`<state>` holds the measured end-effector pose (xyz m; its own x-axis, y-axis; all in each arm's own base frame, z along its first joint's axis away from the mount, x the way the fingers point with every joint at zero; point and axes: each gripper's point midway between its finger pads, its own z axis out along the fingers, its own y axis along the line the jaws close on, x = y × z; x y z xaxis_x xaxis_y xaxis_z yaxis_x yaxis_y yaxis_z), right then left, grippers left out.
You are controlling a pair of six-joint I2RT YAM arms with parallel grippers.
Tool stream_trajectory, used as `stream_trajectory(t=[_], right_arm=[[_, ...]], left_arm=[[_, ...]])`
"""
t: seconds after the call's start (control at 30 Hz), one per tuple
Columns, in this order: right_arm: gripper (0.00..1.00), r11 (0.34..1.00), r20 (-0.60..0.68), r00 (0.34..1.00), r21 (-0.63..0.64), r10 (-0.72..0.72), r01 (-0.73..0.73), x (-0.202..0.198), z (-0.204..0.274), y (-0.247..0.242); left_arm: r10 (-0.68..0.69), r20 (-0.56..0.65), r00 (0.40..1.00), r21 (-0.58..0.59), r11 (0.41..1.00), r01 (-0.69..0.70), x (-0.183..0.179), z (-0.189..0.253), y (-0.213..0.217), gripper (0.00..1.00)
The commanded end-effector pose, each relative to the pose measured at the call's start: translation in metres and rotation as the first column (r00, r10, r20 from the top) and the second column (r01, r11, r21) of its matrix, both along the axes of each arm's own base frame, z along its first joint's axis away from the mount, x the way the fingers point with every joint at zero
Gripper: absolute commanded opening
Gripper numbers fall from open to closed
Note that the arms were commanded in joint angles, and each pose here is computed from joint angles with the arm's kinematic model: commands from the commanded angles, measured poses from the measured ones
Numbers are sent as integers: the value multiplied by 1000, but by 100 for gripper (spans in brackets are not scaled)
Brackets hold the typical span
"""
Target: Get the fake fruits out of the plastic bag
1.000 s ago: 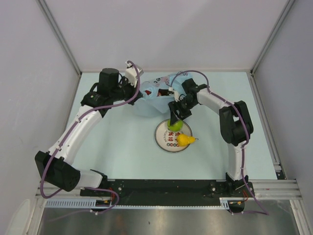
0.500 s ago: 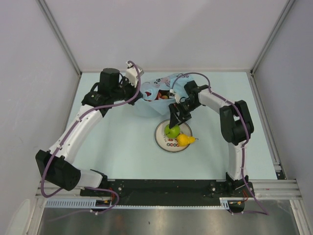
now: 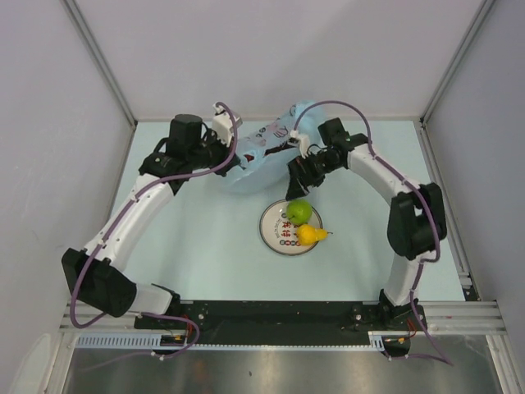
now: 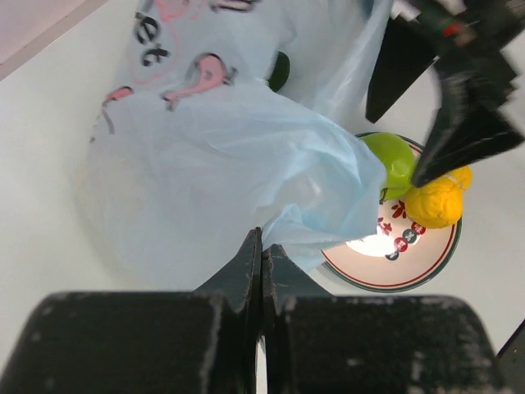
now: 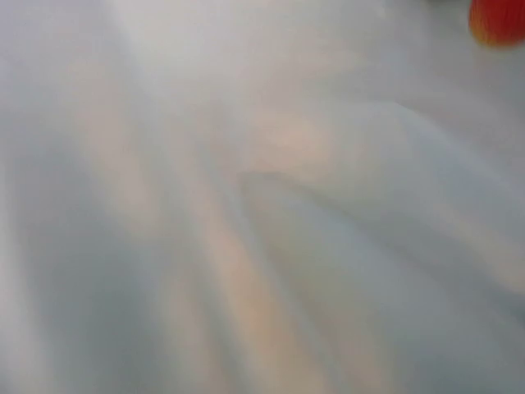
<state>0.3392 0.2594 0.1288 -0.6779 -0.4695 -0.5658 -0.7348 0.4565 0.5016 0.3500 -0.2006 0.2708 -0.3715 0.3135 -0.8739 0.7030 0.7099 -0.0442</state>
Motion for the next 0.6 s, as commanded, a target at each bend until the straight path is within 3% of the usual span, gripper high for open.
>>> stream_trajectory(t=[0.0,0.17,0.33,0.43,0.47,0.53,0.57], right_arm=[[100,992,239,968,78,80,-101,-26,87,17],[100,993,290,957,113,-1,-33,-19,116,23],[100,968,235,964,185,122,-168,-46,140,36],[93,967,305,952,242,-1,-77,-24,161,47],[84,957,293,953,290,-79,-10,-23,179,51],[65,932,405,896,360,-184,29,1,192,64],[41,935,463,869,354,-178,2,0,193,79]], left_arm=[[7,75,997,-33,999,-5,-8,30,6,0],[49,118,992,8,999,-51,-24,27,25,0],[109,139,984,40,992,-116,-36,25,44,0],[137,149,979,33,989,-144,-45,27,52,0],[143,172,975,22,989,-149,-51,34,55,0],[172,176,969,20,984,-178,-55,30,61,0],[182,183,966,10,982,-187,-57,32,63,0]])
